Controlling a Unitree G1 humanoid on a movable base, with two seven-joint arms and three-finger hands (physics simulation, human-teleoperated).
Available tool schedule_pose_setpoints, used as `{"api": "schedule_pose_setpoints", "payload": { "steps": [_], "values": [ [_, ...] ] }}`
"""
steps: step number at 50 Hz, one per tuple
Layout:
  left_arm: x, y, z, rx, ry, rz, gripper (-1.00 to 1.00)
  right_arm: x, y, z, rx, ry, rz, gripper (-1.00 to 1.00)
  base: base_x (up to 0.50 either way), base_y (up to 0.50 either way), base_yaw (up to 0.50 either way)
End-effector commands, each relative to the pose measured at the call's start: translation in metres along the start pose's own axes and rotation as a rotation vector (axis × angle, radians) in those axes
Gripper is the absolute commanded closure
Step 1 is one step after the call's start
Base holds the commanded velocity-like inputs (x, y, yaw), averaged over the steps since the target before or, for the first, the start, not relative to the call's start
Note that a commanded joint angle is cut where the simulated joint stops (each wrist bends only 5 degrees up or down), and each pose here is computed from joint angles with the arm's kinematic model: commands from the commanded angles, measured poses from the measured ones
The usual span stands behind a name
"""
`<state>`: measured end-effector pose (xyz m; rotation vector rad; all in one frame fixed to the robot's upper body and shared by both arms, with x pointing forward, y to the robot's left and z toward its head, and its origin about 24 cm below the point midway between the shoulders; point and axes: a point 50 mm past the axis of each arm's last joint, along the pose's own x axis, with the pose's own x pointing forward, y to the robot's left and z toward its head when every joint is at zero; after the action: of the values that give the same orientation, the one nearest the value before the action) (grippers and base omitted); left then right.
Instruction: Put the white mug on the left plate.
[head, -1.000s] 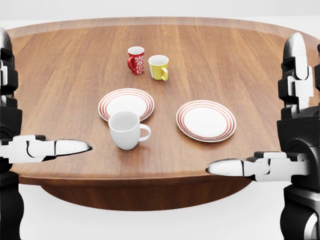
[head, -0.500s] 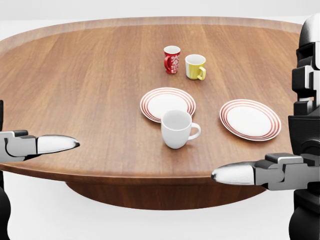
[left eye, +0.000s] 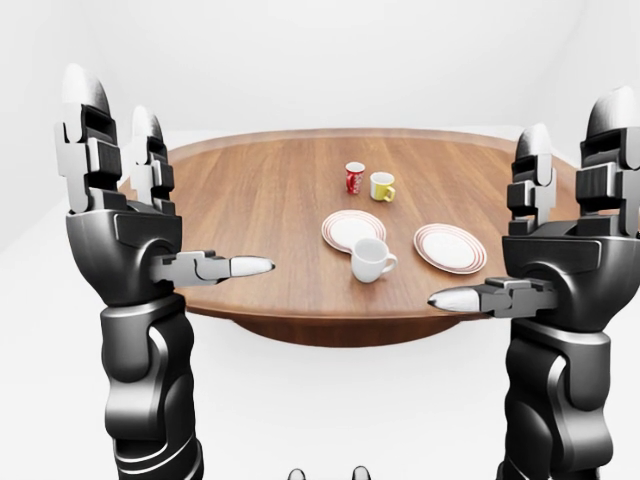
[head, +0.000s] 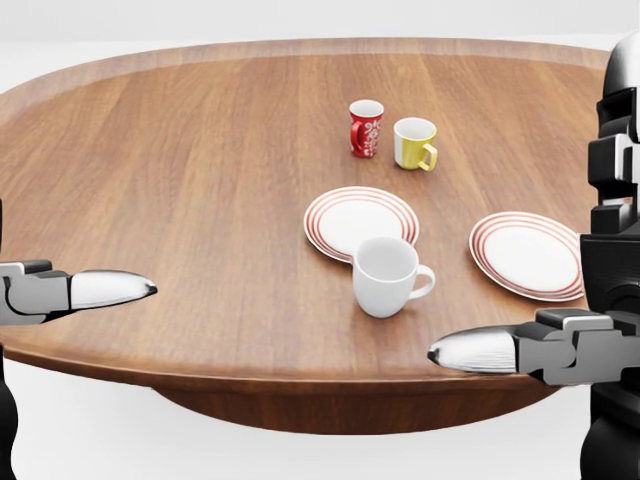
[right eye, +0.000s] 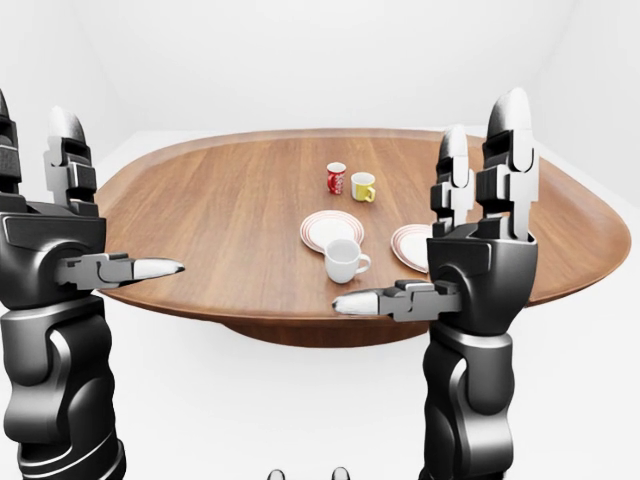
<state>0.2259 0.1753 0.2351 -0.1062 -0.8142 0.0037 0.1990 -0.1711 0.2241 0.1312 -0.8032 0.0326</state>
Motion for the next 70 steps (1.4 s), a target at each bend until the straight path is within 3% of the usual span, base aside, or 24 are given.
{"api": "schedule_pose_setpoints", "payload": {
  "steps": [1, 59, 64, 65, 70],
  "values": [
    [0.0, -0.001, 0.001, -0.005, -0.006, -0.004, -1.0, 0.0, 0.0, 0.004, 0.045, -0.014, -0.001, -1.0, 0.5, 0.0, 0.0],
    [-0.001, -0.002, 0.0, -0.006, 0.001, -0.015, -1.0, -0.001, 0.003, 0.007, 0.069, -0.025, 0.02, -1.0, 0.5, 0.0, 0.0],
    [-0.001, -0.002, 0.0, -0.005, 0.003, -0.016, -1.0, -0.005, 0.012, -0.004, 0.036, 0.032, 0.063, -1.0, 0.13, -0.01, 0.0],
    [-0.003, -0.003, -0.002, -0.003, 0.013, -0.026, -1.0, -0.047, 0.042, -0.014, 0.083, 0.223, 0.248, -1.0, 0.0, 0.0, 0.0],
    [-0.004, -0.004, -0.001, 0.0, 0.009, -0.029, -1.0, -0.05, 0.044, -0.014, 0.067, 0.233, 0.268, -1.0, 0.0, 0.0, 0.0]
  ]
}}
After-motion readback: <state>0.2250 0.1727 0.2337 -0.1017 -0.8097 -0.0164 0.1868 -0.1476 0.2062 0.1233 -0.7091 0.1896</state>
